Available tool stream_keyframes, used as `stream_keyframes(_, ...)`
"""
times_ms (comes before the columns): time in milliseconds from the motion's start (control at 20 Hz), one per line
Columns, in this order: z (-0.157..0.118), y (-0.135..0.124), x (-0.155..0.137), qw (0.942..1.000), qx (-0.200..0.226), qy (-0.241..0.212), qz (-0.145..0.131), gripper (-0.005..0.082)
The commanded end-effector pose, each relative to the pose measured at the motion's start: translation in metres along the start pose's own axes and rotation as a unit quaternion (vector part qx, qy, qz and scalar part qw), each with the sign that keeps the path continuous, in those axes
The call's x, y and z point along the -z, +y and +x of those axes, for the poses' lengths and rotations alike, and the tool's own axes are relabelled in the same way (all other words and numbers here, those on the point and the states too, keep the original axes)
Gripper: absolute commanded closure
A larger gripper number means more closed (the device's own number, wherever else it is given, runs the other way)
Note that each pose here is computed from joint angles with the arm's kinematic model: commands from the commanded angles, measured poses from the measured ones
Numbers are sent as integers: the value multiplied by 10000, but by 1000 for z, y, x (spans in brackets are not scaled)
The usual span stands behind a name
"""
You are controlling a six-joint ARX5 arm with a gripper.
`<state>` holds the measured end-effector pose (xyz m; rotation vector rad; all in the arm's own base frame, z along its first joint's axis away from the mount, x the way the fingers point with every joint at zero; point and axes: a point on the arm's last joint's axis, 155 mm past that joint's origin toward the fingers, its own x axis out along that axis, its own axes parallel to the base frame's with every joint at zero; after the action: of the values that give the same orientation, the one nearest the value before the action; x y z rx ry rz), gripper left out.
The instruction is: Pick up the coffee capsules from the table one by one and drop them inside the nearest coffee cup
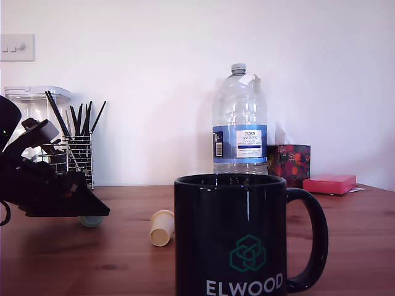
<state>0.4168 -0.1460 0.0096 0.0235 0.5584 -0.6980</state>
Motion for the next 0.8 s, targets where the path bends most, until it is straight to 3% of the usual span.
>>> stream_keyframes(0, 5, 4, 11, 9999, -91, 122, 5, 460)
stream_keyframes(150, 5, 5, 9, 9998, -149, 95, 42, 556)
stream_keyframes(450, 6, -8, -2, 10000, -41, 14, 79, 556)
stream_keyframes(750, -10, -45, -34, 9988, 221, -57, 444, 556)
